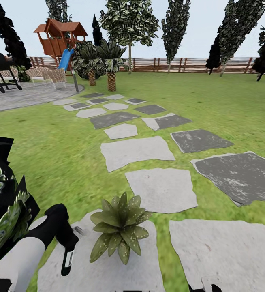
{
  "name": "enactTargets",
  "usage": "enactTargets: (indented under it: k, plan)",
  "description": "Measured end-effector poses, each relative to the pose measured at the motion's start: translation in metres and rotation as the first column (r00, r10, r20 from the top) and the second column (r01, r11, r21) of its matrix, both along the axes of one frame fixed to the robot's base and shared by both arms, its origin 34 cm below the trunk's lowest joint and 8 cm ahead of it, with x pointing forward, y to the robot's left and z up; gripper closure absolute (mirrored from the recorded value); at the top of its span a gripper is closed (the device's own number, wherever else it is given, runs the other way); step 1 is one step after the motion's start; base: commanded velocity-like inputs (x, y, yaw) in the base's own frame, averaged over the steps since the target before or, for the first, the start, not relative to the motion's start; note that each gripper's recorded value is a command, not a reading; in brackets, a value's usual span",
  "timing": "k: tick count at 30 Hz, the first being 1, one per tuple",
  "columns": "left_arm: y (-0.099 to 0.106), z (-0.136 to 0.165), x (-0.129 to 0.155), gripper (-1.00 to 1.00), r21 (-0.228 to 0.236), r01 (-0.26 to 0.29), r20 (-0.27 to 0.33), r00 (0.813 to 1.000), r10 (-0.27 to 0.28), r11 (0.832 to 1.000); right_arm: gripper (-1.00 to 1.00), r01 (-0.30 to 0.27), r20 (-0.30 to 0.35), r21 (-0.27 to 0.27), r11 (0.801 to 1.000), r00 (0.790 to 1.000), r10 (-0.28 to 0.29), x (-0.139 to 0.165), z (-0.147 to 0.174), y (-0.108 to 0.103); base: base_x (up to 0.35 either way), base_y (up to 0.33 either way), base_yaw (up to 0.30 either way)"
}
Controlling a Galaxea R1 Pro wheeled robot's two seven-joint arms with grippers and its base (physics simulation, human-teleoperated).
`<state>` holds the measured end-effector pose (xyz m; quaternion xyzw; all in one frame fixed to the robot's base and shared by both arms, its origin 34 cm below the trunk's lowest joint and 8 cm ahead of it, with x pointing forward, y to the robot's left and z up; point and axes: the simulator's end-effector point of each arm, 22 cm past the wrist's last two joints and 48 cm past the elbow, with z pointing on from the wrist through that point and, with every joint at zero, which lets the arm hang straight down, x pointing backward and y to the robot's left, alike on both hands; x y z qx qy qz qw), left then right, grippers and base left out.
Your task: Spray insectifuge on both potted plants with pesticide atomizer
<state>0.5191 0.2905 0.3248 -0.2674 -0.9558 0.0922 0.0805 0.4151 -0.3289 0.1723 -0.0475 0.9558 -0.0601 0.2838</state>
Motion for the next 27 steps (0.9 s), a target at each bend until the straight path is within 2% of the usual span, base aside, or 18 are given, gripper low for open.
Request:
enactTargets:
  k: [6, 10, 14, 22, 26, 27]
  plan:
    - [-0.0039, 0.0007, 0.0015, 1.00, -0.005, 0.001, -0.001, 1.000, -0.001, 1.000, -1.00, 0.000, -0.002, 0.000, 1.000, 1.000, 0.000, -0.0004, -0.0002, 0.0000, 0.000, 0.217, -0.222]
    - [-0.0073, -0.0013, -0.0017, 1.00, -0.011, 0.002, -0.008, 1.000, -0.002, 1.000, -1.00, 0.000, -0.002, 0.002, 1.000, 1.000, 0.000, -0.0003, -0.0003, 0.0010, 0.048, 0.298, -0.040]
    - [-0.0083, -0.0014, -0.0022, 1.00, -0.013, 0.002, -0.009, 1.000, -0.002, 1.000, -1.00, 0.001, -0.001, 0.002, 1.000, 1.000, -0.001, -0.0002, -0.0001, 0.0011, 0.250, 0.202, -0.001]
    - [-0.0093, -0.0024, -0.0056, 1.00, -0.014, 0.007, -0.012, 1.000, -0.007, 1.000, -1.00, 0.001, 0.003, 0.001, 1.000, 1.000, -0.001, 0.0012, 0.0012, 0.0005, 0.069, 0.032, -0.184]
    - [-0.0071, 0.0001, -0.0046, 1.00, -0.005, 0.024, -0.013, 1.000, -0.024, 1.000, -1.00, 0.000, 0.005, 0.000, 1.000, 1.000, 0.000, 0.0019, 0.0019, 0.0000, 0.001, 0.001, -0.074]
    - [-0.0081, 0.0029, -0.0047, 1.00, -0.015, 0.028, -0.019, 0.999, -0.028, 1.000, -1.00, 0.000, 0.005, 0.000, 1.000, 1.000, 0.000, 0.0019, 0.0019, 0.0000, 0.000, 0.000, -0.012]
